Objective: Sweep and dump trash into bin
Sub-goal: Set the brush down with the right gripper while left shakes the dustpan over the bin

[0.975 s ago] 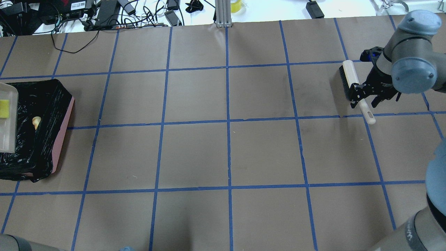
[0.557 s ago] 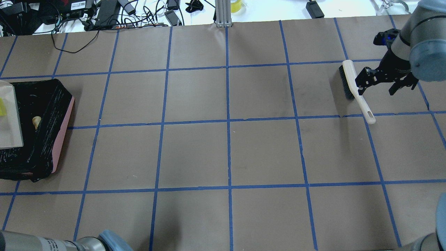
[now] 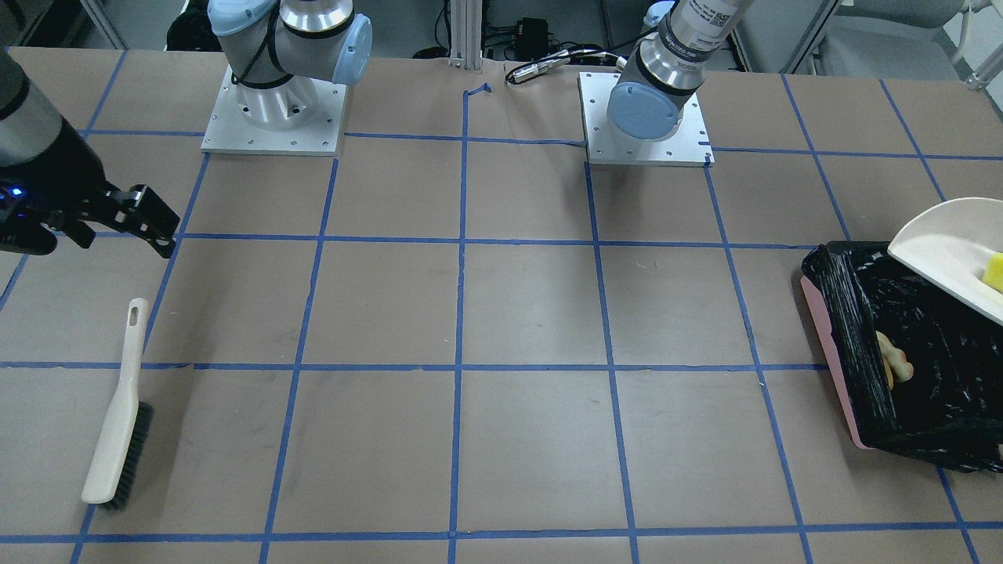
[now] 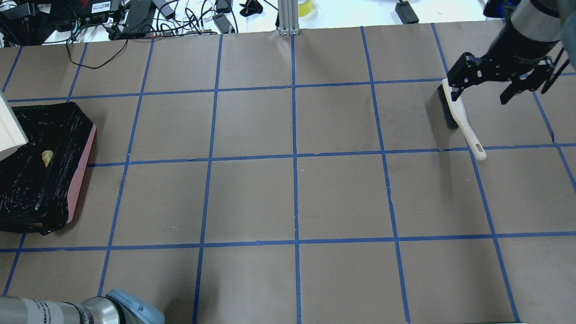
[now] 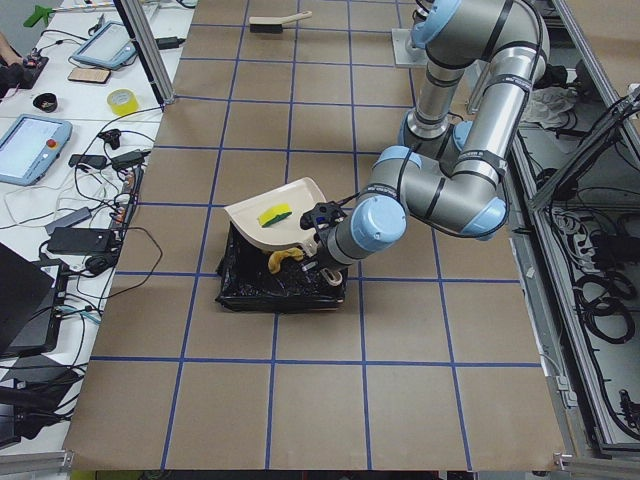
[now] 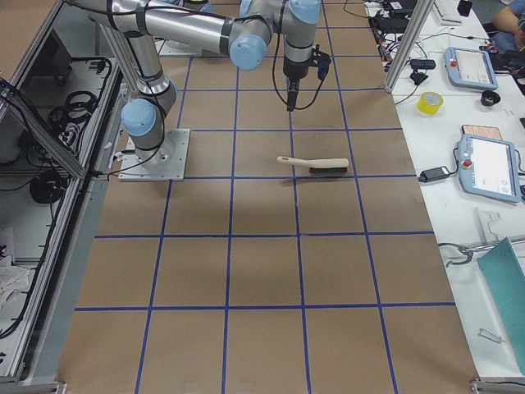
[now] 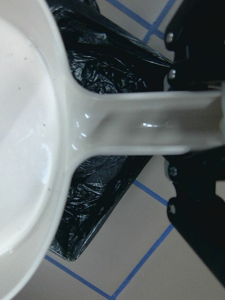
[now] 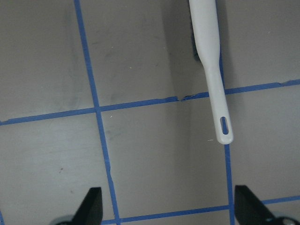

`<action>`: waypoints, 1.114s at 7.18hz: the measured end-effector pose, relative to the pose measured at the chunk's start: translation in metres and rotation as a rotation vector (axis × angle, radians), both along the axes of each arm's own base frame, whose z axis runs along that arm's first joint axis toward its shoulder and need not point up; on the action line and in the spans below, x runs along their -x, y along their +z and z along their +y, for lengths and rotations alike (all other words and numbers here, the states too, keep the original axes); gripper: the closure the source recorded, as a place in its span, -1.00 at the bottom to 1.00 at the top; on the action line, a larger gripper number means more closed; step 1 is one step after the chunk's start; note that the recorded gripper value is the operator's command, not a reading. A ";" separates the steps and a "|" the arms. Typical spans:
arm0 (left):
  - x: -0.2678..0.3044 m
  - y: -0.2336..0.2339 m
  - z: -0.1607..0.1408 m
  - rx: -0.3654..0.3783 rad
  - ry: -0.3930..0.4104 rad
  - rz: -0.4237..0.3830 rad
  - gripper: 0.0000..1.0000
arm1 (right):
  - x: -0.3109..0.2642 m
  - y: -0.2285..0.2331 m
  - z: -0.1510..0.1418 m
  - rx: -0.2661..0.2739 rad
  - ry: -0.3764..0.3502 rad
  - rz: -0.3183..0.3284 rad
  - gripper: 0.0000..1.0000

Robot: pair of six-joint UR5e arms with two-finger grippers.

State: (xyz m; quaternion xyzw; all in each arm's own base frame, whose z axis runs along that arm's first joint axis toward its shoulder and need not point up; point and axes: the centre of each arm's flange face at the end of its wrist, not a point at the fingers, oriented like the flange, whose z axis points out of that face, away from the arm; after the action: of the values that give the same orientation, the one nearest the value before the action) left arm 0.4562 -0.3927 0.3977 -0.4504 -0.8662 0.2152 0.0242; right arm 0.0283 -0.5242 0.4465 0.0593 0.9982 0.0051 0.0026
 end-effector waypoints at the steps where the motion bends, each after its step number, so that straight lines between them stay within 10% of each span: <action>1: -0.002 -0.008 0.004 0.037 0.027 0.077 1.00 | -0.015 0.002 0.001 0.004 0.012 -0.007 -1.00; 4: -0.011 -0.016 0.012 0.035 0.059 0.145 1.00 | -0.049 0.007 0.008 0.015 0.056 -0.018 -1.00; 8: -0.033 0.038 0.007 -0.308 -0.017 -0.243 1.00 | -0.094 0.003 0.017 0.005 0.141 -0.017 -1.00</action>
State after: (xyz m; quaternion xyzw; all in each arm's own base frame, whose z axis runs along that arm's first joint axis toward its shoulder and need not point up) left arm 0.4888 -0.3857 0.4356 -0.4711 -0.8817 0.0241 -0.0103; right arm 0.1219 -0.5071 0.4500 -0.0112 0.9999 0.0031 0.0109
